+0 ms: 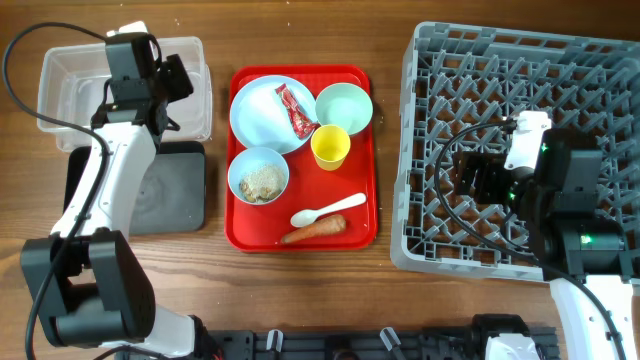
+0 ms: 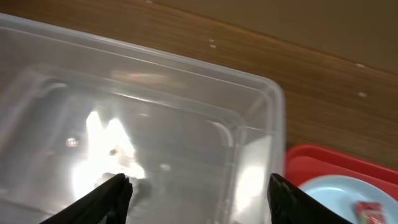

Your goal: Sort waste into correct bins and load items into the dishwasher rack

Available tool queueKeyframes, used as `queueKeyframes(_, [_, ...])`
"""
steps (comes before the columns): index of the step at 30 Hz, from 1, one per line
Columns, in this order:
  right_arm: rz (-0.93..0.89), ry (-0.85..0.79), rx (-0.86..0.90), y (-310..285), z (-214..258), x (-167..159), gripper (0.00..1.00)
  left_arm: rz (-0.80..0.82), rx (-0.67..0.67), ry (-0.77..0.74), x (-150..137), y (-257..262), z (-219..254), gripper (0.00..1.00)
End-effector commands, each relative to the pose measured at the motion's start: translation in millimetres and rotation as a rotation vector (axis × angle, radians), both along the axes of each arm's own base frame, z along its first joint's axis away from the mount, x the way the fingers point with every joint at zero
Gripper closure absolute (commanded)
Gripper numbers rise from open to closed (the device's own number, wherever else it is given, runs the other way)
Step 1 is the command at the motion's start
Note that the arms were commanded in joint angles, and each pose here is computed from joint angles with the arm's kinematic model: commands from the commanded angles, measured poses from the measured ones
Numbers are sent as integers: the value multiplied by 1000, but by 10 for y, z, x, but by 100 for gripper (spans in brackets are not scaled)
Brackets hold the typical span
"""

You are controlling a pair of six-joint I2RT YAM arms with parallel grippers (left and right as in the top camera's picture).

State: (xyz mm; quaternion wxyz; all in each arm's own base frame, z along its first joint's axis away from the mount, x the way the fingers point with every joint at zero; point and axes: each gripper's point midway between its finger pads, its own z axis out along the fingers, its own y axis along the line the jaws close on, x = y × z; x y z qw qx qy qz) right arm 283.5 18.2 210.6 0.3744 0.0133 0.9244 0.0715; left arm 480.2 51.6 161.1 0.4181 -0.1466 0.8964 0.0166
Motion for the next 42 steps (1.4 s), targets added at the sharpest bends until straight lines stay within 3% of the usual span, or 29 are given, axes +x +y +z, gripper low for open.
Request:
queueKeyframes(1, [-1,-19,19,15,93,26,0,-231,-170,-23,45,-594,60,32])
queueKeyframes(7, [-1,-20,19,15,94,26,0,-394,-202,-5,-21,-1400,25,29])
queueKeyframes(9, [-2,-20,20,14,94,26,0,-354,-199,14,-7,-1518,-84,24])
queueKeyframes(14, [-2,-19,20,15,93,26,0,-292,-308,64,51,-1795,-429,24])
queueKeyframes(18, [-2,-20,20,15,93,26,0,-328,-316,75,94,-2084,-679,24])
queueKeyframes(32, [-1,-19,19,15,92,25,0,-308,-223,203,-46,-2293,-1420,27])
queueKeyframes(37, [-2,-19,20,15,92,25,0,-310,-220,215,-62,-2308,-1474,45])
queueKeyframes(42, [-1,-19,19,15,92,25,0,-309,-219,218,-68,-2304,-1479,78])
